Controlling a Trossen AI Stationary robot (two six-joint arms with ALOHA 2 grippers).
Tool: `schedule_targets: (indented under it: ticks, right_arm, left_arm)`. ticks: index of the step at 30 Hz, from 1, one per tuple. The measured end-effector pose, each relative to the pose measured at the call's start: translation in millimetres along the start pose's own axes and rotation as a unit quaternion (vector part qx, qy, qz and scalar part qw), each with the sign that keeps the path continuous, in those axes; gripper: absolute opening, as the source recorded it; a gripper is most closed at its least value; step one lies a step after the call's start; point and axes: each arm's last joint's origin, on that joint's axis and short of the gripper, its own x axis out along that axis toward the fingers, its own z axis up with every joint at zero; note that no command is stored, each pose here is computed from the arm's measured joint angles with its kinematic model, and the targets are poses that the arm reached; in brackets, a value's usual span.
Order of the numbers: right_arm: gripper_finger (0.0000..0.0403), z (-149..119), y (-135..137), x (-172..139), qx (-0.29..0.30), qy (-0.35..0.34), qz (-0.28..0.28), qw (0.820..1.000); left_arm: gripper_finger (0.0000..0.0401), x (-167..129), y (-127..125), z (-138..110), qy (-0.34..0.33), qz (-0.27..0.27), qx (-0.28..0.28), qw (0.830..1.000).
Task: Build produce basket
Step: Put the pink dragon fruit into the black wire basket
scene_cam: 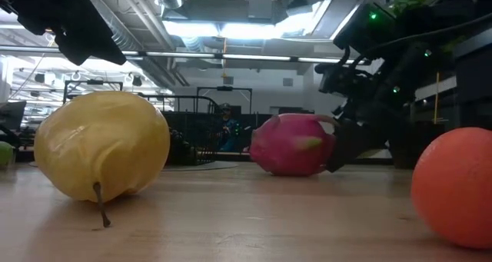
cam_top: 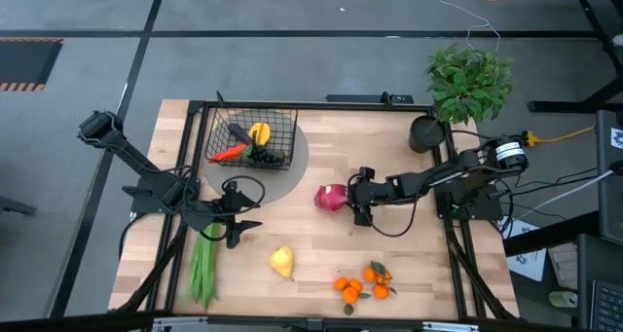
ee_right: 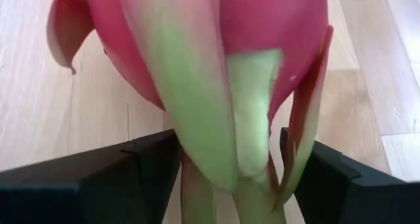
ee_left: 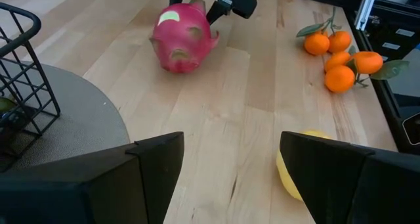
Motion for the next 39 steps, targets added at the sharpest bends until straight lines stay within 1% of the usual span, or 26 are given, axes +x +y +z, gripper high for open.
schedule_targets:
  ticks: [5,10,20,23,26,28,34,35,36,39]
  right_arm:
    - [0.0244,0,0,0,-0.01,0.0,0.004,1.0]
    - [0.0244,3,3,-1,-0.008,-0.01,0.043,0.999]
    - [0.0244,23,4,-4,-0.015,-0.04,0.046,0.998]
    - [0.0233,23,4,-4,-0.01,-0.039,0.046,0.998]
    - [0.02,23,4,-4,0.002,-0.036,0.046,0.998]
    - [0.0167,22,4,-4,0.011,-0.031,0.046,0.998]
    - [0.0035,22,3,-4,0.036,-0.028,0.047,0.998]
    - [0.0022,22,4,-4,0.037,-0.031,0.047,0.998]
    - [0.0019,24,4,-5,0.036,-0.035,0.047,0.998]
    - [0.0019,40,4,-12,0.027,-0.065,0.019,0.997]
  left_arm:
    - [0.0243,0,0,0,0.0,0.0,0.0,1.0]
    - [0.0243,0,0,0,0.0,0.0,0.0,1.0]
    - [0.0243,0,0,0,0.0,0.0,0.0,1.0]
    - [0.0243,0,0,0,0.0,0.0,0.0,1.0]
    - [0.0243,0,0,0,0.0,0.0,0.0,1.0]
    - [0.0243,0,0,0,0.0,0.0,0.0,1.0]
    - [0.0243,0,0,0,0.0,0.0,0.0,1.0]
    - [0.0243,0,0,0,0.0,0.0,0.0,1.0]
    - [0.0243,0,0,0,0.0,0.0,0.0,1.0]
    - [0.0243,0,0,0,0.0,0.0,0.0,1.0]
